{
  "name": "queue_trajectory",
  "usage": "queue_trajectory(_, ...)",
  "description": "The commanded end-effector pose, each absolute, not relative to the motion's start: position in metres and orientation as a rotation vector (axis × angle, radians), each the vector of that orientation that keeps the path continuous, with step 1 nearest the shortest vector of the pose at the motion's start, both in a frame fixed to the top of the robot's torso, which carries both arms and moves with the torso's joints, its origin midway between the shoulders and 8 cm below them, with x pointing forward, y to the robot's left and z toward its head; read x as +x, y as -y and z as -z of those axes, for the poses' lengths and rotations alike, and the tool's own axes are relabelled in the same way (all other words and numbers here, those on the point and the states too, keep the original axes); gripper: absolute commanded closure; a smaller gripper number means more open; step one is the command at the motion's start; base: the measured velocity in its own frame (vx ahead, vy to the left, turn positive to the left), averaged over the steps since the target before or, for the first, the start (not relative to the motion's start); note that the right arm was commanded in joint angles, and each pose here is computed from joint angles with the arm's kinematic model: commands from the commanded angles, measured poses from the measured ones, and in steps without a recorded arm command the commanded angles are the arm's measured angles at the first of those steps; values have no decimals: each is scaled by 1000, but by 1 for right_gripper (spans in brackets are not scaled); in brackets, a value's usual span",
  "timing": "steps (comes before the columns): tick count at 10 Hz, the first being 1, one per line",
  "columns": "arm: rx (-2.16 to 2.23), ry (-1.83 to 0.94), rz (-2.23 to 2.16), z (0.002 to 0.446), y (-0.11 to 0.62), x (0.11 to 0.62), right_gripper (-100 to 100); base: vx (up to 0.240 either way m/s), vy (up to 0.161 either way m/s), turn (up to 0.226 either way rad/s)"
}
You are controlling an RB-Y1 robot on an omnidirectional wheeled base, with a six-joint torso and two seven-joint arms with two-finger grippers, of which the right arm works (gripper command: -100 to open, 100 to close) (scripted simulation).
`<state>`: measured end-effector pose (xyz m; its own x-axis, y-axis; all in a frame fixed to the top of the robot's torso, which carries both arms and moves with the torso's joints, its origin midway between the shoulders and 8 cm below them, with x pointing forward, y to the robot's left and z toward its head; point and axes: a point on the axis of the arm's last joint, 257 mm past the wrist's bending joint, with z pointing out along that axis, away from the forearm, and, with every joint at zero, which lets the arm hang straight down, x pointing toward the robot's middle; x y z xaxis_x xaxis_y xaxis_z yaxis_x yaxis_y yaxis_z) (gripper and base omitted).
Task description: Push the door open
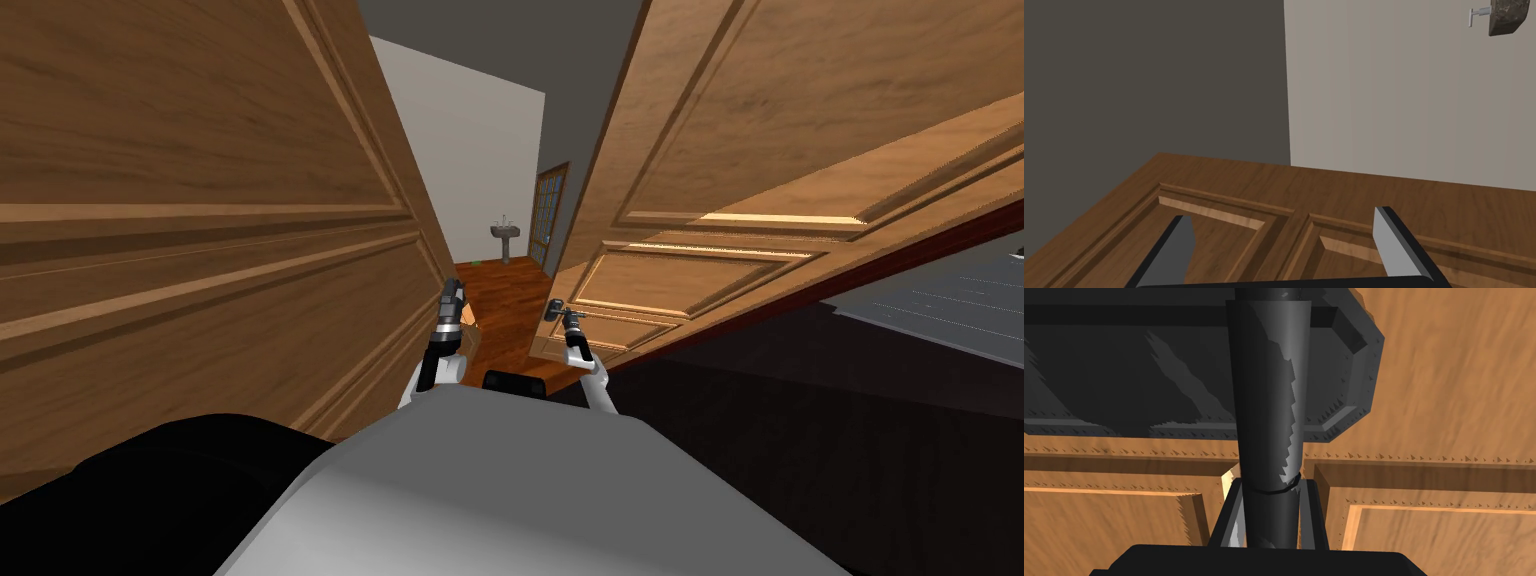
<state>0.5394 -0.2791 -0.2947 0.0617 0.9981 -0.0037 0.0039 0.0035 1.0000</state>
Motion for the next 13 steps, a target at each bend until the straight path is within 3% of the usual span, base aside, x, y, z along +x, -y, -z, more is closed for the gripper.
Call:
queue_trajectory(1,1241,-1154,-1153,292,284,540,100,143,81,-52)
queue_trajectory(3,1252,-1158,-1145,297,287,539,100,127,51,-35)
queue_trajectory(13,1180,-1227,-1152,296,259,540,100,169,4,-189)
